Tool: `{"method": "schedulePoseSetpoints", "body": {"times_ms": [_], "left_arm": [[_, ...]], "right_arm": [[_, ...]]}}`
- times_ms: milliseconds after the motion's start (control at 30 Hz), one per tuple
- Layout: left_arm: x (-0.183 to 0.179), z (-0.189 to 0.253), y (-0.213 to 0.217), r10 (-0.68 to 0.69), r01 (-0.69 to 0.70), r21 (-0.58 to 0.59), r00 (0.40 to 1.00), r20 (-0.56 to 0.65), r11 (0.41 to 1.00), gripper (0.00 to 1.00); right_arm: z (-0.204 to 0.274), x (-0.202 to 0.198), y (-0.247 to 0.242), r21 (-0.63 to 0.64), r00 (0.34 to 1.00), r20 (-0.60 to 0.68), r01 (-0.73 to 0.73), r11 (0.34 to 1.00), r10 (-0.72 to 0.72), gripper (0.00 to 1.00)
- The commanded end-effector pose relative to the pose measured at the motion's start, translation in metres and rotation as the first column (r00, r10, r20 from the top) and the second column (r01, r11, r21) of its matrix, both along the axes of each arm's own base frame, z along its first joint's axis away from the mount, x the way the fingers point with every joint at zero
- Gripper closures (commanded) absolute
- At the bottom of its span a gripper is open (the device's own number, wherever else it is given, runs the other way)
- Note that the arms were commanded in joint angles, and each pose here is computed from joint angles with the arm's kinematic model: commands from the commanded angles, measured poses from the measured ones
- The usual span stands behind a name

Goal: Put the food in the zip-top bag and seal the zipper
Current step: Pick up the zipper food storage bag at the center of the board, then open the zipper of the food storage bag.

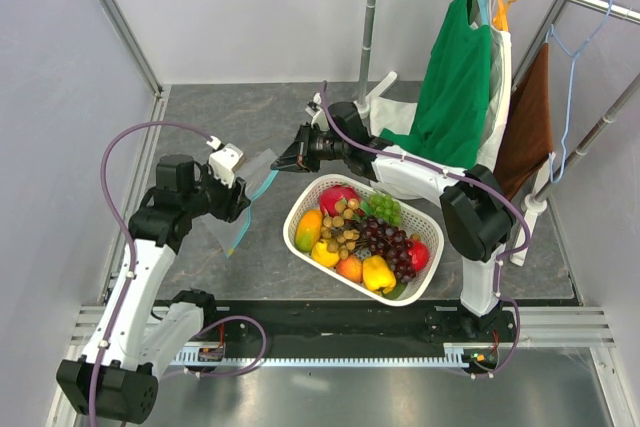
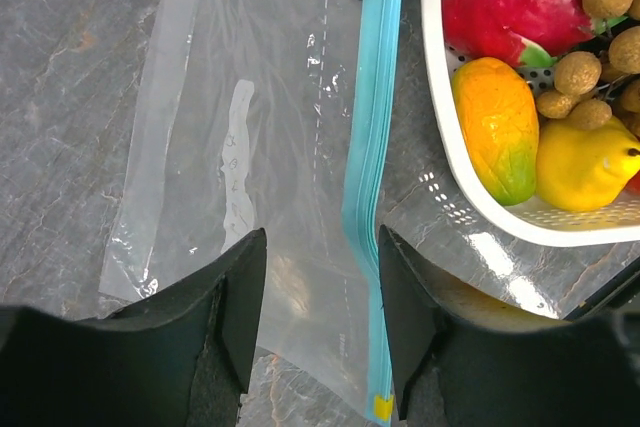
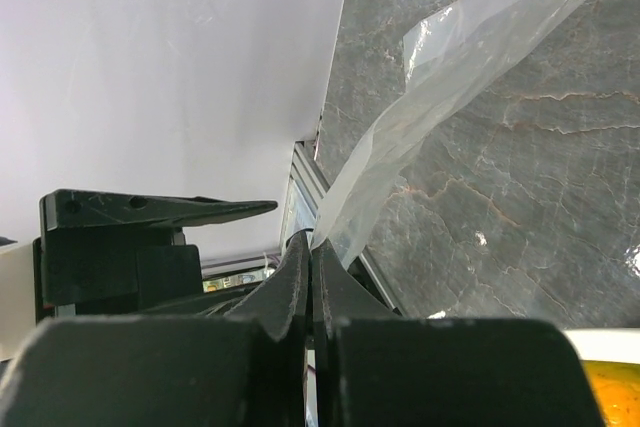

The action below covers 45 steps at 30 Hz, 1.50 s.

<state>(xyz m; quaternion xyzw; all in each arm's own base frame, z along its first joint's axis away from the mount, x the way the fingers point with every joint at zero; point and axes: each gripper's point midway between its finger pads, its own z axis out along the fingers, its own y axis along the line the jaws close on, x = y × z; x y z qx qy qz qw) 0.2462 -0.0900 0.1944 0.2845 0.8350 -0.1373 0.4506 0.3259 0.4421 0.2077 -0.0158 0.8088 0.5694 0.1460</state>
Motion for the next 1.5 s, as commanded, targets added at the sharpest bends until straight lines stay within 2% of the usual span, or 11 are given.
{"method": "schedulePoseSetpoints", "body": {"times_ms": [0, 233, 500, 833, 1000, 1200, 1467], "left_arm": [[0.013, 0.017, -0.006, -0.006, 0.007, -0.026, 0.999, 0.037, 1.0, 0.46], [0.01, 0.02, -0.01, -0.037, 0.039, -0.033, 0.998, 0.053, 0.999, 0.45], [0.018, 0.014, 0.0, 0.007, -0.008, 0.012, 0.999, 0.045, 1.0, 0.48], [0.01, 0.013, -0.011, -0.058, 0.058, -0.015, 0.998, 0.025, 0.998, 0.46], [0.016, 0.008, -0.005, -0.02, 0.019, 0.014, 1.0, 0.017, 1.0, 0.46], [0.031, 0.01, 0.012, 0.081, -0.084, 0.061, 0.995, 0.057, 0.995, 0.52], [0.036, 0.002, 0.02, 0.098, -0.104, 0.109, 0.993, 0.058, 0.989, 0.57]], "right_arm": [[0.015, -0.002, 0.0, 0.027, 0.999, 0.034, -0.011, 1.0, 0.01, 1.0], [0.015, -0.003, -0.002, 0.027, 1.0, 0.029, -0.007, 1.0, 0.006, 1.0], [0.017, -0.005, -0.002, 0.027, 0.999, 0.031, -0.012, 1.0, 0.011, 1.0], [0.015, -0.004, -0.002, 0.024, 1.0, 0.026, -0.01, 1.0, 0.01, 1.0], [0.016, -0.006, -0.002, 0.027, 1.0, 0.024, -0.017, 0.999, 0.016, 1.0], [0.014, -0.009, -0.004, 0.021, 0.999, 0.029, -0.025, 0.999, 0.024, 1.0], [0.014, -0.011, -0.002, 0.034, 0.999, 0.005, -0.033, 0.999, 0.033, 1.0]]}}
